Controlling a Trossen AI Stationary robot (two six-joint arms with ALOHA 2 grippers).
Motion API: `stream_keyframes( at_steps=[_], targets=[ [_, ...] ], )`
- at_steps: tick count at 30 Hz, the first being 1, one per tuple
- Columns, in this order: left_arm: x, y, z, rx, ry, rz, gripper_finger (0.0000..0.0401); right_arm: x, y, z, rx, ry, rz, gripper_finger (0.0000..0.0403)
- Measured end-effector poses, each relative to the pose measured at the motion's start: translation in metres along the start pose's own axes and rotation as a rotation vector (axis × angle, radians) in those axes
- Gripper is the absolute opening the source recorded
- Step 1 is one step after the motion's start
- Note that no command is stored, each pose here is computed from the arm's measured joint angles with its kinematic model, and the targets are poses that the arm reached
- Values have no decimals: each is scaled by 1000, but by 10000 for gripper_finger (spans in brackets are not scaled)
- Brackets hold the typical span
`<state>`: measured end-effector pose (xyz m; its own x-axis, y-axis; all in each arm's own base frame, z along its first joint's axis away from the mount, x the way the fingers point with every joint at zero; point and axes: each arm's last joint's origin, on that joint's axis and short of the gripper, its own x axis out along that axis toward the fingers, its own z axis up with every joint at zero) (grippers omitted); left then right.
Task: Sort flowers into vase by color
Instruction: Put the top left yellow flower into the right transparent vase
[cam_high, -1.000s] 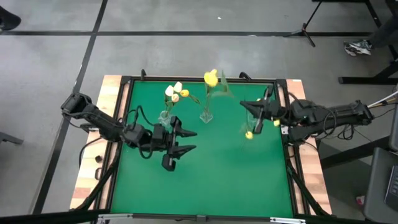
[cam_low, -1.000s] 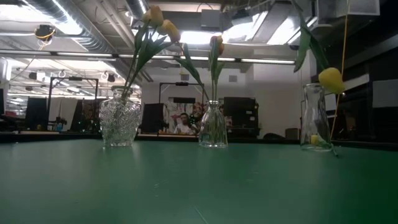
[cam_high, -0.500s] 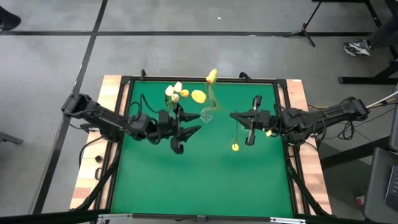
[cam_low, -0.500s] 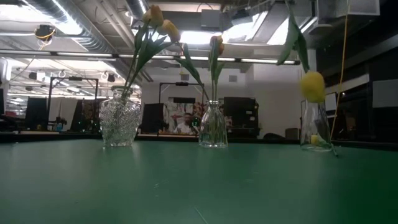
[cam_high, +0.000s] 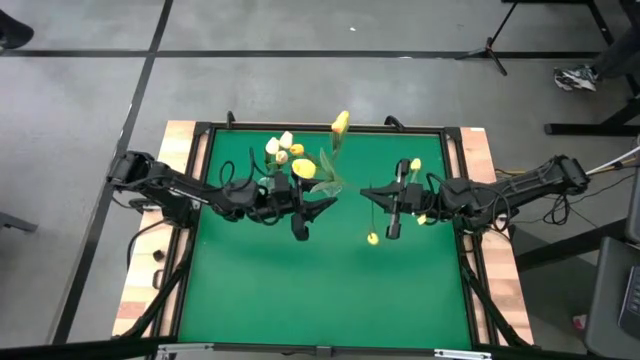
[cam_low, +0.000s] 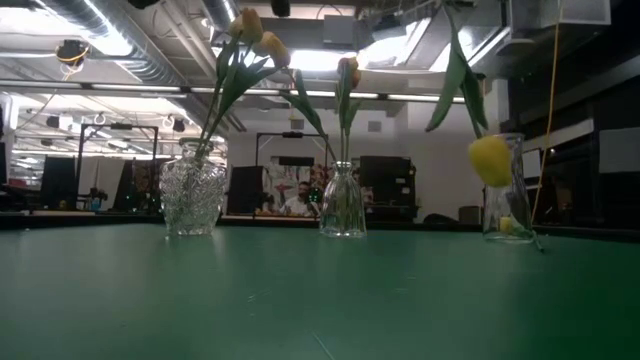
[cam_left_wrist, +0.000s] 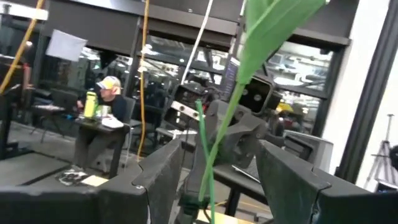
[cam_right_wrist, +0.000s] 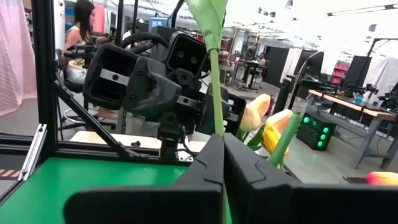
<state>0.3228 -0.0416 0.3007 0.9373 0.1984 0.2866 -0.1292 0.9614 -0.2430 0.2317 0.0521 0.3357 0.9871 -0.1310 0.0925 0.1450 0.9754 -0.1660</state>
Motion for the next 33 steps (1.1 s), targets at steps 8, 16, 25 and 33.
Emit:
stream_keyframes(
  at_steps=[8,16,25,33],
  targets=[
    [12,-5,11,92,45,-6,204,0,0,5,21,-58,25,0],
    [32,-8,0,141,107,-8,204,4,3,3,44,-63,42,0],
    [42,-8,-2,147,119,34,204,4,3,2,40,-56,43,0],
    [42,-11,6,95,36,9,204,4,4,-1,23,-30,47,0]
  ],
)
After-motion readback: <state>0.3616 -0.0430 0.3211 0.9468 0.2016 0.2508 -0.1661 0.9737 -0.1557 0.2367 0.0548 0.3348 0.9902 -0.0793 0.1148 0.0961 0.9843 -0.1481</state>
